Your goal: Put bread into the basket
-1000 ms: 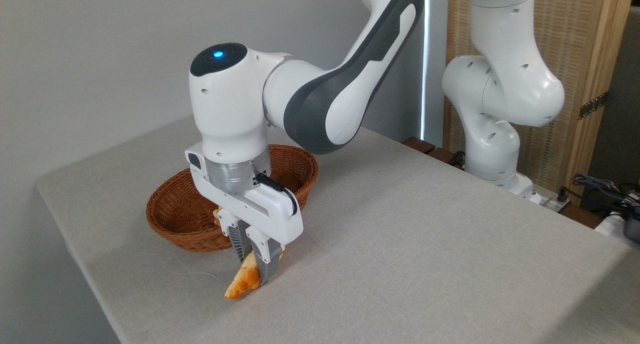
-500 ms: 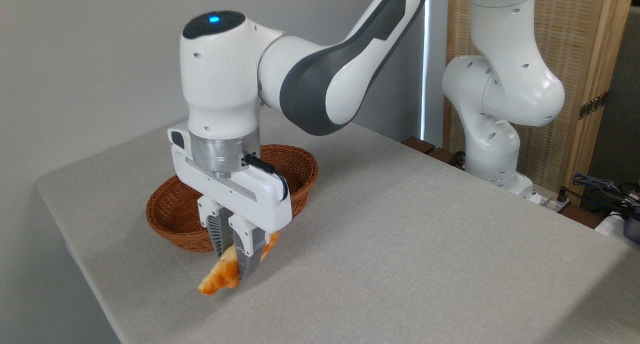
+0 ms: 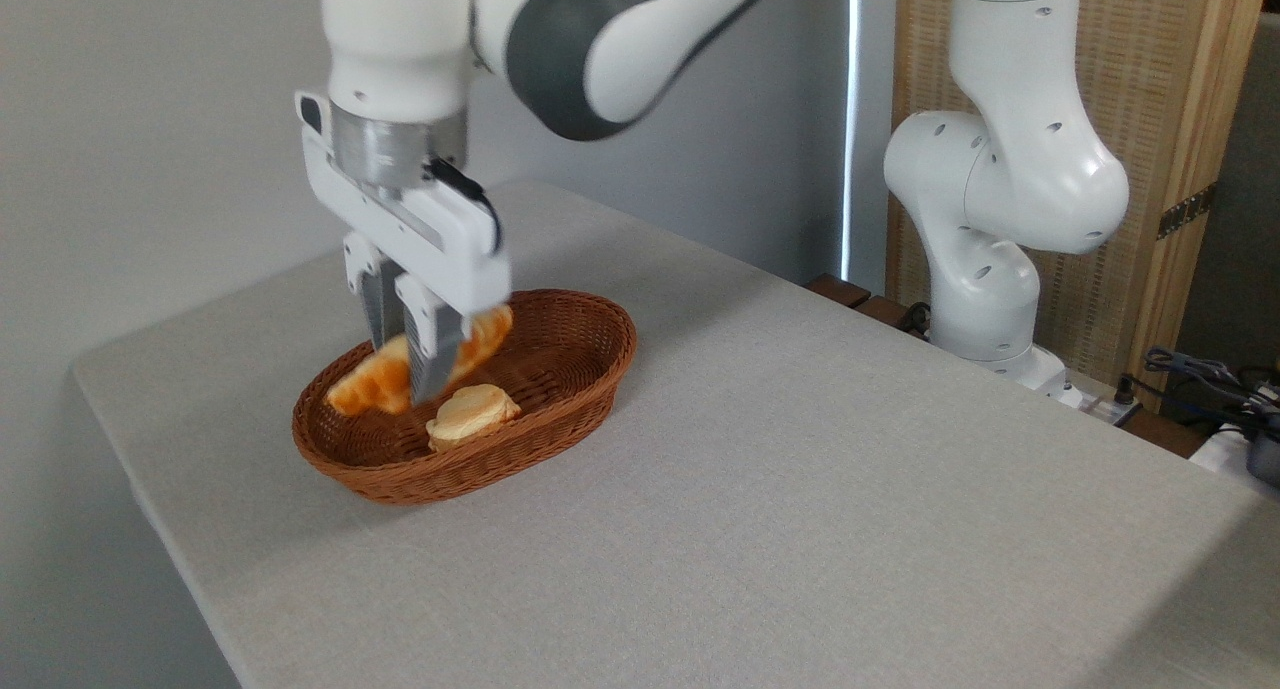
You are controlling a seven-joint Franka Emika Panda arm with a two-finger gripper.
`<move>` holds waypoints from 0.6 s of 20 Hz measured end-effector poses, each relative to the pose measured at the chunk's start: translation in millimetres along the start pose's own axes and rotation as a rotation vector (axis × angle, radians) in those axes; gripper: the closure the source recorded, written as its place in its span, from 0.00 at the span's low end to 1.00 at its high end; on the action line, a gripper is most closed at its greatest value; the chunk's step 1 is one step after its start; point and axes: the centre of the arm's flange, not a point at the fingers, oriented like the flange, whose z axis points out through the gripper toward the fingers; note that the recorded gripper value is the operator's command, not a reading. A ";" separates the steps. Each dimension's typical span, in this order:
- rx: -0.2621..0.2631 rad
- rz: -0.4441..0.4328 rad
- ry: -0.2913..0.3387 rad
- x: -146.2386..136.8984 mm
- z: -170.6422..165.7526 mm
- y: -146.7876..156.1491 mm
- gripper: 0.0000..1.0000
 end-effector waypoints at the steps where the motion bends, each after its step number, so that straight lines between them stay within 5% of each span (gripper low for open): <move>1: -0.013 0.030 -0.005 10.3 5.3 20.8 0.39; 2: -0.022 0.051 -0.010 16.2 9.0 34.3 0.00; 5: -0.054 0.102 -0.033 30.6 22.2 72.8 0.00; 12: -0.100 0.104 -0.108 23.9 34.8 78.4 0.00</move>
